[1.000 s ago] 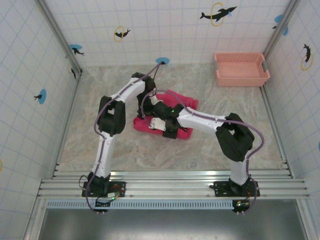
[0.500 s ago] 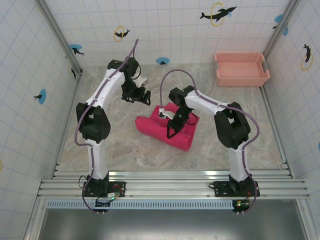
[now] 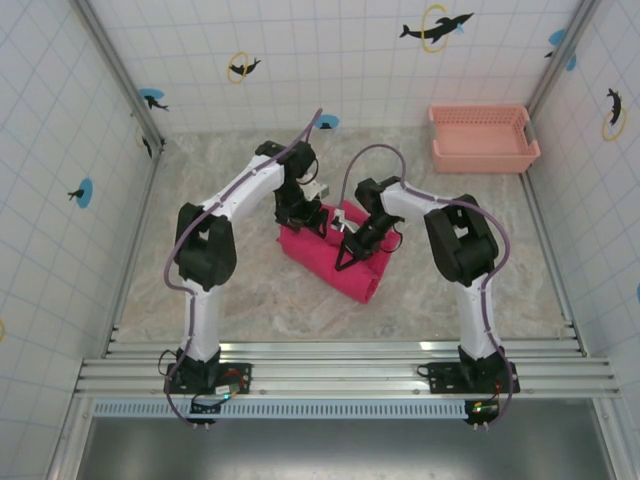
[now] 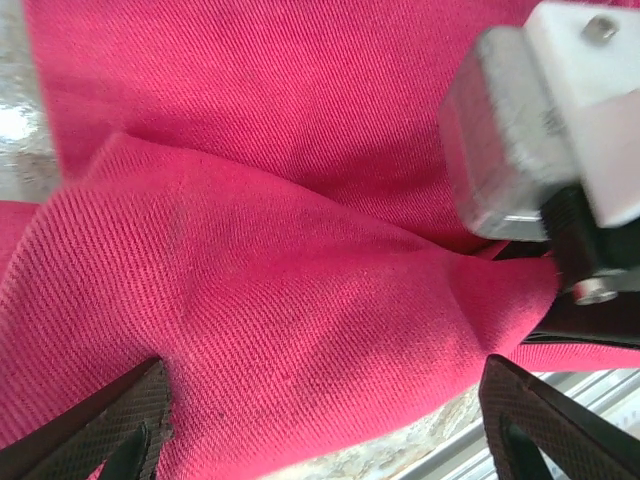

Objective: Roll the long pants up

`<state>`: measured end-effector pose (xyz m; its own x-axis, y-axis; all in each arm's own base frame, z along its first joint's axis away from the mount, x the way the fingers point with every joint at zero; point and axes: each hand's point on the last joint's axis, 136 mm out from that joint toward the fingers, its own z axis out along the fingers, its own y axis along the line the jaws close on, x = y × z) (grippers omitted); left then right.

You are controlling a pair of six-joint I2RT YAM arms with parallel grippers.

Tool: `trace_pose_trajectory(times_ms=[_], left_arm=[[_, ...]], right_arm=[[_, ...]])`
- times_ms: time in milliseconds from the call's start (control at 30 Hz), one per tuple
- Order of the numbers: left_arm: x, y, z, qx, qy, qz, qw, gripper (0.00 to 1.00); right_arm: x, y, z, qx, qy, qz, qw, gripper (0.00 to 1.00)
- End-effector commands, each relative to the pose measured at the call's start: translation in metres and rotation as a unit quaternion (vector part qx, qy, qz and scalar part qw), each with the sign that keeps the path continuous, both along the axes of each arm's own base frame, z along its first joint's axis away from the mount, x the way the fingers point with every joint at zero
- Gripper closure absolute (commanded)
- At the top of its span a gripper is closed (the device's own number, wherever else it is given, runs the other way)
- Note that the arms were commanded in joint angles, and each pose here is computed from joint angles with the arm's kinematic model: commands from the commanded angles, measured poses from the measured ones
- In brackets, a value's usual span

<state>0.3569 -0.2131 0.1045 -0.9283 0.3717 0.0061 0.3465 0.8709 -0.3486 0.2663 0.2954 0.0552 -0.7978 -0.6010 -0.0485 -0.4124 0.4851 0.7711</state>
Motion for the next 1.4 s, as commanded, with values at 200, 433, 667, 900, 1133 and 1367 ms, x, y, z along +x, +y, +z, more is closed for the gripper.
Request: trace_pose_trajectory(times_ms=[200, 433, 667, 900, 1133, 1367], left_arm=[[0.013, -0.026, -0.034, -0.047, 0.045, 0.064, 0.996, 0.24], [0.018, -0.029, -0.084, -0.023, 0.095, 0.075, 0.992, 0.24], [0.015, -0.024, -0.112, 0.002, 0.118, 0.088, 0.989, 0.24], [0.015, -0.022, -0.123, 0.014, 0.129, 0.088, 0.988, 0.24], [0.013, -0.021, -0.131, 0.021, 0.14, 0.085, 0.986, 0.24], [0.005, -0.016, -0.136, 0.032, 0.152, 0.076, 0.985, 0.24]], right_arm=[[0.01, -0.023, -0.048, -0.067, 0.016, -0.03, 0.997, 0.88], [0.029, -0.029, -0.045, -0.096, -0.03, -0.036, 0.994, 0.53], [0.072, -0.081, 0.009, -0.217, -0.217, -0.035, 0.951, 0.33], [0.061, -0.103, 0.074, -0.261, -0.388, 0.027, 0.883, 0.15], [-0.014, -0.074, 0.054, -0.248, -0.485, 0.165, 0.822, 0.12], [-0.045, -0.064, 0.005, -0.267, -0.495, 0.227, 0.795, 0.13]])
